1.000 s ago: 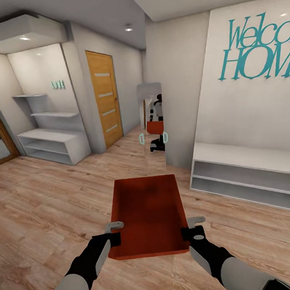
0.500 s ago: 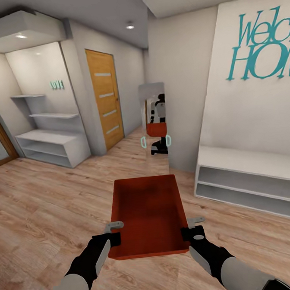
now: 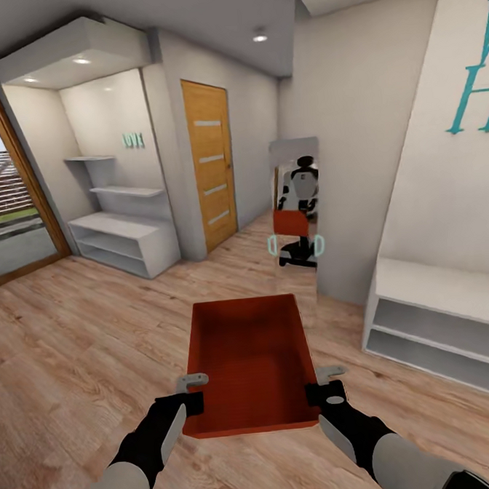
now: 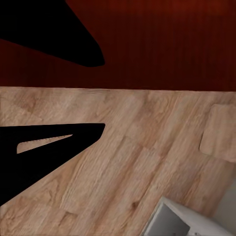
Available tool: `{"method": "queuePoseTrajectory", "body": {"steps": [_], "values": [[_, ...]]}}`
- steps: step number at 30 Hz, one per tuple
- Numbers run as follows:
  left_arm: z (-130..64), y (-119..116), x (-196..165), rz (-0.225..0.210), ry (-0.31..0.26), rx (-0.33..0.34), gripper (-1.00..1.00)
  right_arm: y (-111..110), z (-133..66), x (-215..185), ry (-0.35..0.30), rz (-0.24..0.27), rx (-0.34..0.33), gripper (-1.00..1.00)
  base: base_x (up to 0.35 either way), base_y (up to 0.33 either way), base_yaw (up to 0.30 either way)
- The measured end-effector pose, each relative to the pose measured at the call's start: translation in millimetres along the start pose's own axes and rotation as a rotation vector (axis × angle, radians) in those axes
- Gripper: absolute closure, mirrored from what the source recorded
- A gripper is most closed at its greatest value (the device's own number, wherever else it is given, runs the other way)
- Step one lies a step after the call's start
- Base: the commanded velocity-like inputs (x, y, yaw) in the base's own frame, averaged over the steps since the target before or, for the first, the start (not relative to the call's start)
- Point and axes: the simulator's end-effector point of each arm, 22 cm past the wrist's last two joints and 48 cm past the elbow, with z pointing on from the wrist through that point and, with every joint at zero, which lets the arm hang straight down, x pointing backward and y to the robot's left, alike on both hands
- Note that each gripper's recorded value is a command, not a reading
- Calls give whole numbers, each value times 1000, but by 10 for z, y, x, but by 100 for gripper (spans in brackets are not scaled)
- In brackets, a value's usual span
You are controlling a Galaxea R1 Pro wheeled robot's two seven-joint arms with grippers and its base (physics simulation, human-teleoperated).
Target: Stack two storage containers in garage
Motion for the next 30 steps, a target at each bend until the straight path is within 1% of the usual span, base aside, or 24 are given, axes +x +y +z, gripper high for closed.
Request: {"method": "queuePoseTrajectory", "body": {"steps": [30], "values": [[0, 0, 2, 0, 0, 0, 100, 0, 0, -1, 0, 0, 0, 100, 323, 0, 268]]}}
